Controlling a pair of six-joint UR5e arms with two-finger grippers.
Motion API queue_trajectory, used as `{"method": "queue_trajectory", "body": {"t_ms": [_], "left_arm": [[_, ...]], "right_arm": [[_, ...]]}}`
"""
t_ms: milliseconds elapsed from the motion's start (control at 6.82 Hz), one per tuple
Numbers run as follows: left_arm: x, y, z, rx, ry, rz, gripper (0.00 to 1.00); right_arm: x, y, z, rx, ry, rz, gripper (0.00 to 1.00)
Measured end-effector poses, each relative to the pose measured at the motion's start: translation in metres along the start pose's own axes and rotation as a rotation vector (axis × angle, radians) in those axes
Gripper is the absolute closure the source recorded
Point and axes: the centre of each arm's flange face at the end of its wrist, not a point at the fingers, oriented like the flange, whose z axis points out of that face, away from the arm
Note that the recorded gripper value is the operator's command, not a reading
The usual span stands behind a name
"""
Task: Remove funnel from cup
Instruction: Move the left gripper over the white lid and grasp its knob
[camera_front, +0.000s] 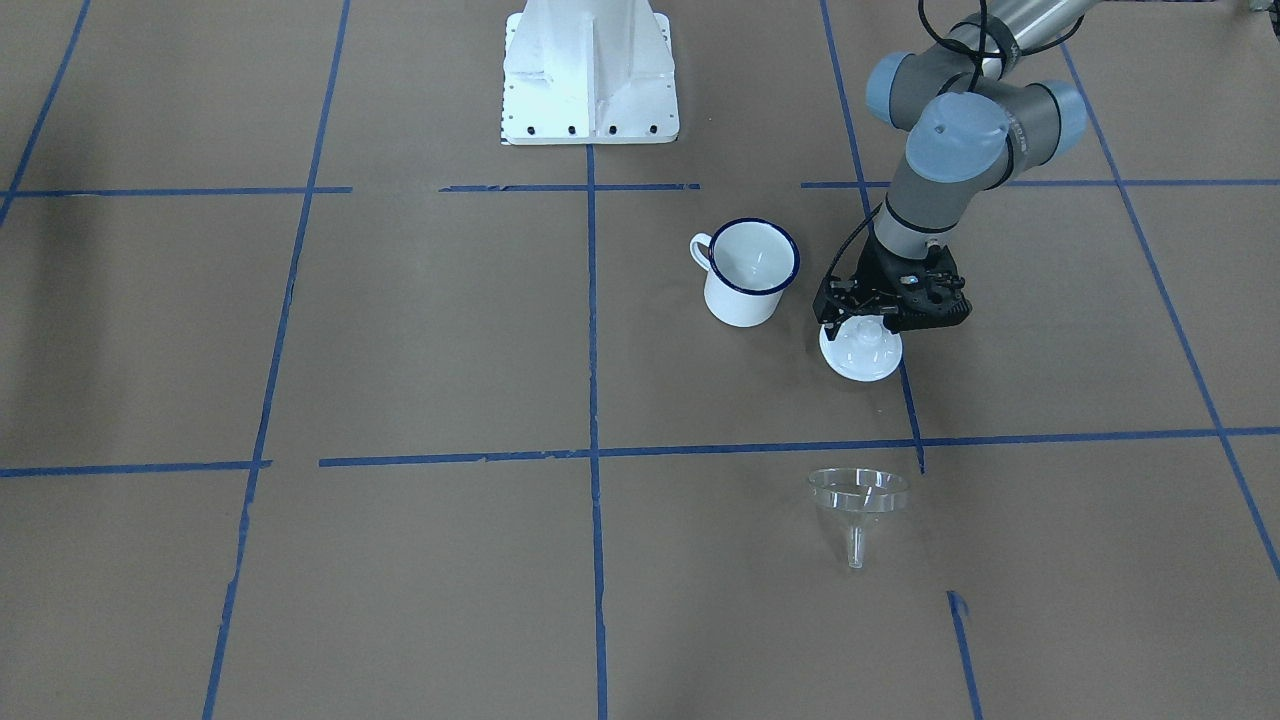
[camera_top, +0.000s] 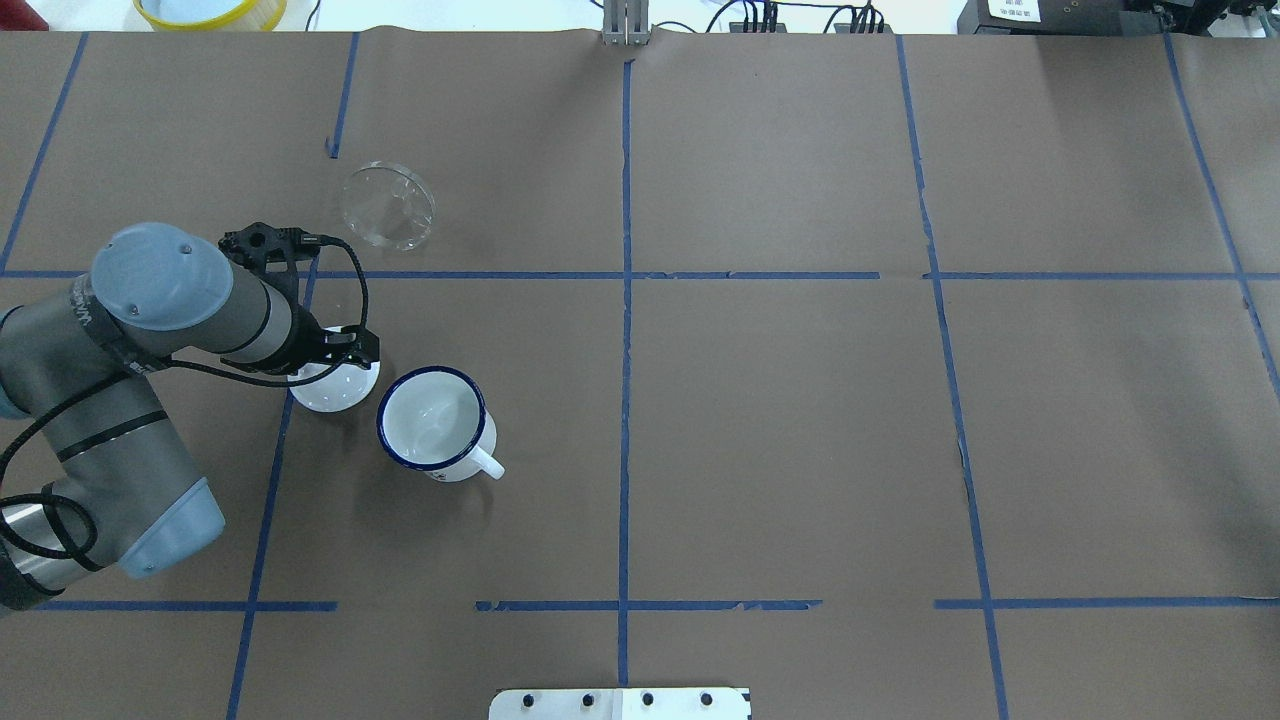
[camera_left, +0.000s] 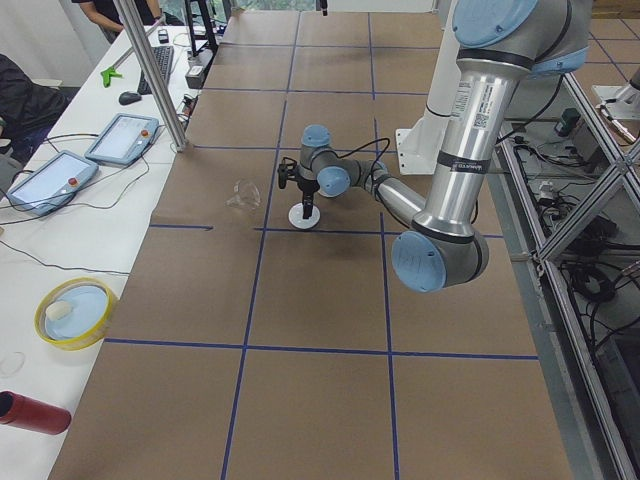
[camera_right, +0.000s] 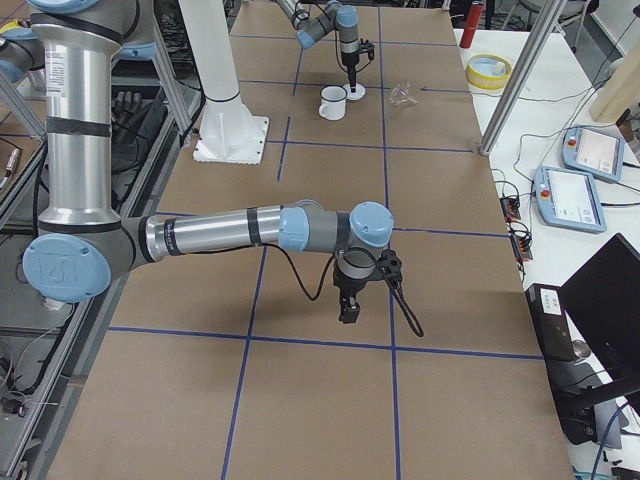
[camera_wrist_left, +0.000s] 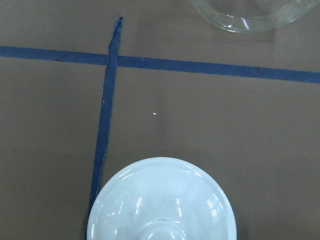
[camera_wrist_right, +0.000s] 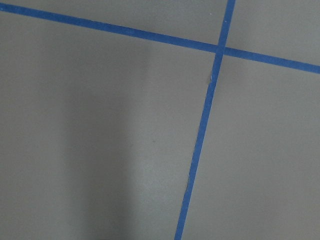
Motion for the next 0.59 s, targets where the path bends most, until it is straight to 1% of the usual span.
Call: {"method": "queue_trajectory", "body": {"t_ms": [147,587], "left_arm": [[-0.0011,-0.0001,-0.0017,0.001,0.001,0.002,0.34],[-0.0023,-0.0019,-0.0071,0.008,0.006,0.001,0.37]], "right_arm": [[0.0000,0.0000,0.0000,0.000,0.000,0.000,0.00],[-0.0001,0.0000,-0.0001,0.000,0.000,0.000,0.00]]}}
